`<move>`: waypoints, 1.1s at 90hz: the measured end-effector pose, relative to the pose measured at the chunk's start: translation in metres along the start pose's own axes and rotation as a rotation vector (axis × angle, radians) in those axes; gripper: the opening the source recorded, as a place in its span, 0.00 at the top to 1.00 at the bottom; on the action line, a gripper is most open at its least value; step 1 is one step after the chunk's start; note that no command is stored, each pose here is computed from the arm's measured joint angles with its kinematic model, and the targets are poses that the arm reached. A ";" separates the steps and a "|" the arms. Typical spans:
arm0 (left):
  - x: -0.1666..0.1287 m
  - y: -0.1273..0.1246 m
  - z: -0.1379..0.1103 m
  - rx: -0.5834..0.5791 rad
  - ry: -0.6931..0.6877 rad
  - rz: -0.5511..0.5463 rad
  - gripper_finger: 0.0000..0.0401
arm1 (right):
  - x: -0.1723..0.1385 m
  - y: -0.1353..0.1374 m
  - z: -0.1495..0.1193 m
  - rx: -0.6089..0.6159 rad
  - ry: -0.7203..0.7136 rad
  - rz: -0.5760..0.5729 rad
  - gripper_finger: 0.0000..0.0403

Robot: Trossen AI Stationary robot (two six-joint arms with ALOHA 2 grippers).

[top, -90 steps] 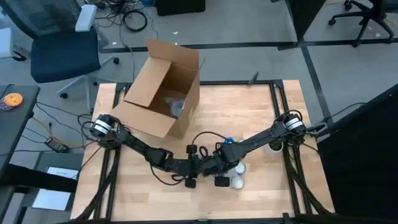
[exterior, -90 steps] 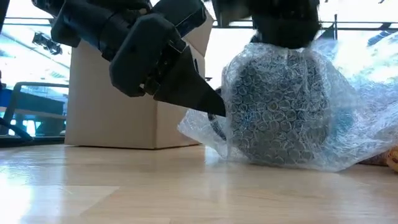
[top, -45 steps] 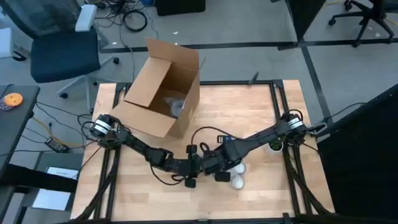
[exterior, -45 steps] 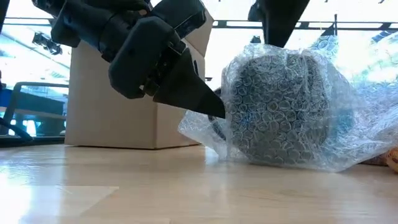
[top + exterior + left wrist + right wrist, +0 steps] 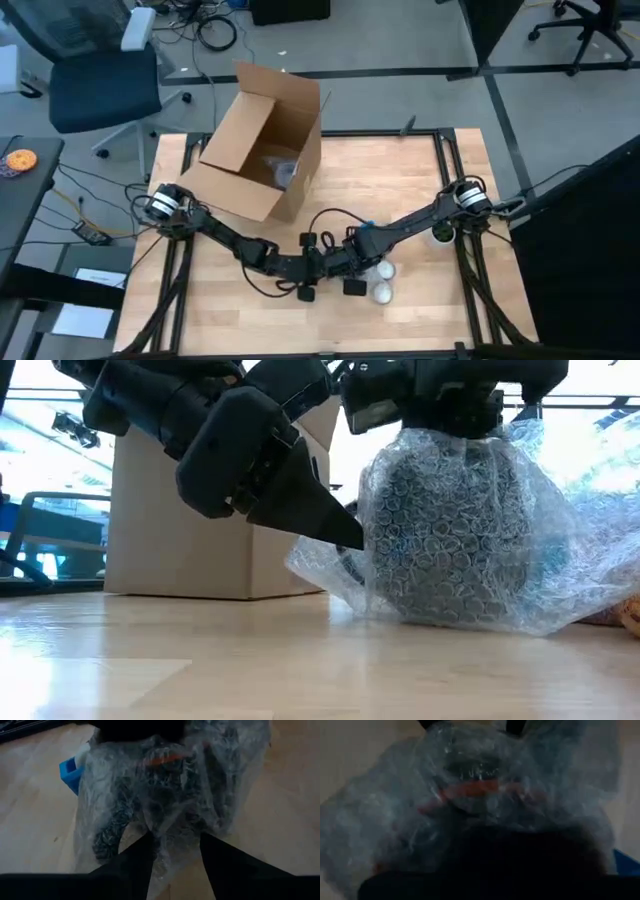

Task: Wrap mug
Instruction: Wrap the mug with the bubble wrap

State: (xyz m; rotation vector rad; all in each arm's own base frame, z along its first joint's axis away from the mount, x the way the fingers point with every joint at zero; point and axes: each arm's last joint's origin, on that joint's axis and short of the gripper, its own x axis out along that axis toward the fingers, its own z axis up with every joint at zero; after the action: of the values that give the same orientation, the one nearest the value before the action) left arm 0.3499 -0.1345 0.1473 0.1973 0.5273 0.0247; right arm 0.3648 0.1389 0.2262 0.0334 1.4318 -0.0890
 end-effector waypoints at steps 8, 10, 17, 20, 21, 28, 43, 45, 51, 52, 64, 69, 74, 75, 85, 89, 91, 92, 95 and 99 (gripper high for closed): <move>0.000 0.000 0.000 0.002 0.001 0.000 0.63 | -0.033 0.004 0.000 -0.010 -0.023 -0.009 1.00; 0.000 0.000 0.000 0.002 0.002 0.000 0.63 | -0.041 0.005 0.000 -0.012 -0.026 -0.007 1.00; 0.000 0.000 -0.001 0.005 0.010 0.000 0.63 | -0.060 0.007 -0.003 0.011 -0.024 -0.011 1.00; 0.000 0.000 -0.002 0.007 0.016 0.000 0.63 | -0.066 0.007 -0.004 0.027 -0.022 -0.012 1.00; 0.000 0.000 -0.002 0.008 0.017 0.001 0.63 | -0.068 0.007 -0.005 0.031 -0.022 -0.012 1.00; 0.000 0.000 -0.002 0.006 0.020 0.000 0.63 | -0.073 0.008 -0.009 0.071 0.005 -0.009 1.00; 0.000 0.000 -0.002 0.005 0.018 0.000 0.63 | -0.059 0.011 -0.008 0.110 0.009 0.025 1.00; 0.000 0.000 -0.002 0.005 0.017 0.001 0.63 | -0.055 0.011 -0.008 0.111 0.012 0.031 1.00; 0.000 0.000 -0.002 0.004 0.017 0.001 0.63 | -0.042 0.010 -0.008 0.117 0.026 0.051 1.00; 0.000 0.000 -0.002 0.004 0.017 0.001 0.63 | -0.040 0.010 -0.008 0.118 0.030 0.054 1.00; 0.000 0.000 -0.001 0.003 0.010 0.000 0.63 | -0.013 0.003 -0.011 0.138 0.065 0.070 1.00; 0.000 0.000 0.000 0.005 0.008 0.001 0.63 | -0.004 0.001 -0.011 0.148 0.068 0.083 1.00; 0.000 0.001 0.000 0.005 0.009 0.002 0.63 | 0.004 -0.002 -0.010 0.157 0.060 0.101 1.00; 0.000 0.001 0.000 0.004 0.009 0.002 0.63 | 0.005 -0.003 -0.010 0.158 0.056 0.105 1.00; 0.001 0.003 -0.001 0.002 0.015 0.008 0.63 | 0.017 -0.008 -0.004 0.157 -0.006 0.136 1.00; 0.001 0.004 -0.001 0.000 0.015 0.010 0.63 | 0.021 -0.011 -0.002 0.161 -0.029 0.142 1.00; 0.002 0.004 -0.001 -0.001 0.015 0.010 0.63 | 0.023 -0.012 -0.001 0.164 -0.041 0.145 1.00; 0.002 0.004 -0.001 -0.002 0.016 0.011 0.63 | 0.024 -0.012 -0.001 0.166 -0.047 0.148 1.00; 0.002 0.004 -0.001 -0.003 0.017 0.011 0.63 | 0.026 -0.014 0.001 0.171 -0.059 0.152 1.00; 0.002 0.004 -0.001 -0.004 0.017 0.011 0.63 | 0.027 -0.016 0.002 0.172 -0.064 0.152 1.00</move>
State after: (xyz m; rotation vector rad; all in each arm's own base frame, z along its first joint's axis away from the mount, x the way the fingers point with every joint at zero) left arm 0.3508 -0.1301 0.1465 0.1958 0.5429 0.0382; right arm 0.3691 0.1214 0.2002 0.2780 1.3502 -0.0871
